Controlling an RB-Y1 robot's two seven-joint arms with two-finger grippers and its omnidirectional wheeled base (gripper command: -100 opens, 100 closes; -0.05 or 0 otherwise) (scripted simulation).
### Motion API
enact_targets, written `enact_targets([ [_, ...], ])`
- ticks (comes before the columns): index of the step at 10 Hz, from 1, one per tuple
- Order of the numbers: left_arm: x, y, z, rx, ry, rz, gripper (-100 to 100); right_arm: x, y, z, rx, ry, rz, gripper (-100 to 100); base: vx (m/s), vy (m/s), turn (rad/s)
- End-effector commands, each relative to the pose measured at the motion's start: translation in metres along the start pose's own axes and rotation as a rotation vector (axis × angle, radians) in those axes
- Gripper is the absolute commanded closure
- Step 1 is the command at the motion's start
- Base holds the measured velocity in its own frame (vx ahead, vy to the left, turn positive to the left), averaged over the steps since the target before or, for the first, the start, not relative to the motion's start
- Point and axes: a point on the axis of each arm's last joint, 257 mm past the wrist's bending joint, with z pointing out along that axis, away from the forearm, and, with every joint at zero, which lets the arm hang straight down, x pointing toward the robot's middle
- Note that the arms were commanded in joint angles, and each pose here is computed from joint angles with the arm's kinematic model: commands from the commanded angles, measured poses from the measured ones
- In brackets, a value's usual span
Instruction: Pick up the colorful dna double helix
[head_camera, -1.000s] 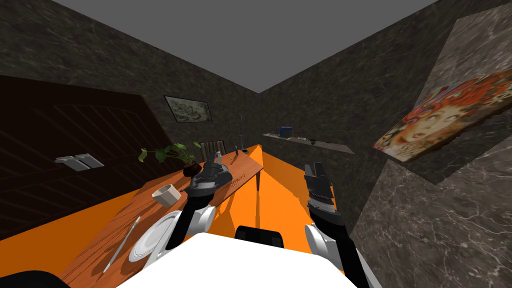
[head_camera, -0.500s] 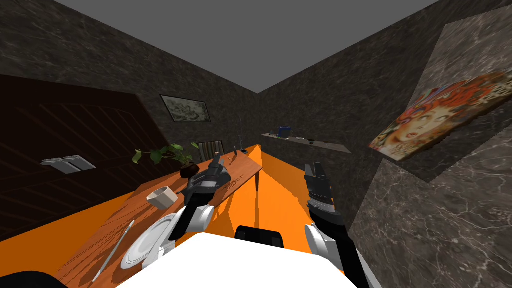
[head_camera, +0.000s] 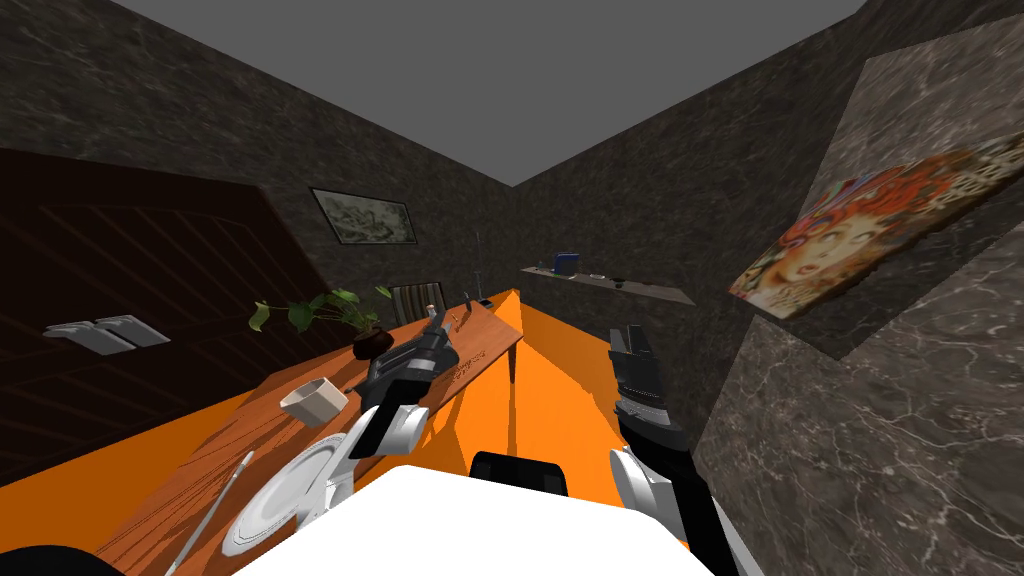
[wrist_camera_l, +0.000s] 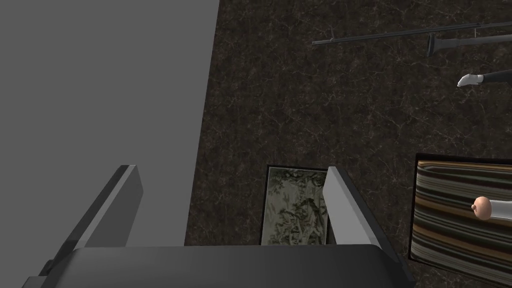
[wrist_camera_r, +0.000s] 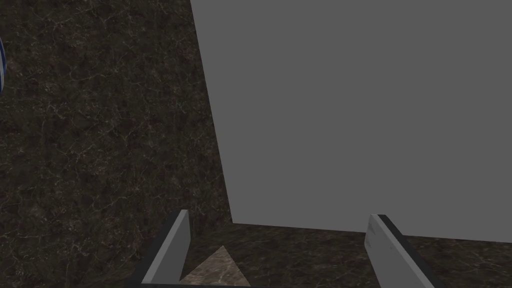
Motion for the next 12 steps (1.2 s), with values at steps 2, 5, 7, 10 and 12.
enact_targets([
  [2,-0.003,0.018,0.001,-0.057,0.002,-0.017,-100,0.0,0.0,0.0,0.0,0.0,0.0,0,0.013,-0.009,-0.035],
  [5,-0.008,0.053,0.004,-0.157,-0.001,-0.05,-100,0.0,0.0,0.0,0.0,0.0,0.0,0,0.014,-0.011,-0.044],
  [7,-0.011,0.071,0.004,-0.209,-0.006,-0.069,-100,0.0,0.0,0.0,0.0,0.0,0.0,0,0.017,-0.012,-0.04],
  [10,-0.015,0.092,0.003,-0.276,-0.014,-0.089,-100,0.0,0.0,0.0,0.0,0.0,0.0,0,0.019,-0.01,-0.041],
  [12,-0.019,0.112,0.001,-0.335,-0.024,-0.109,-100,0.0,0.0,0.0,0.0,0.0,0.0,0,0.019,-0.012,-0.04],
])
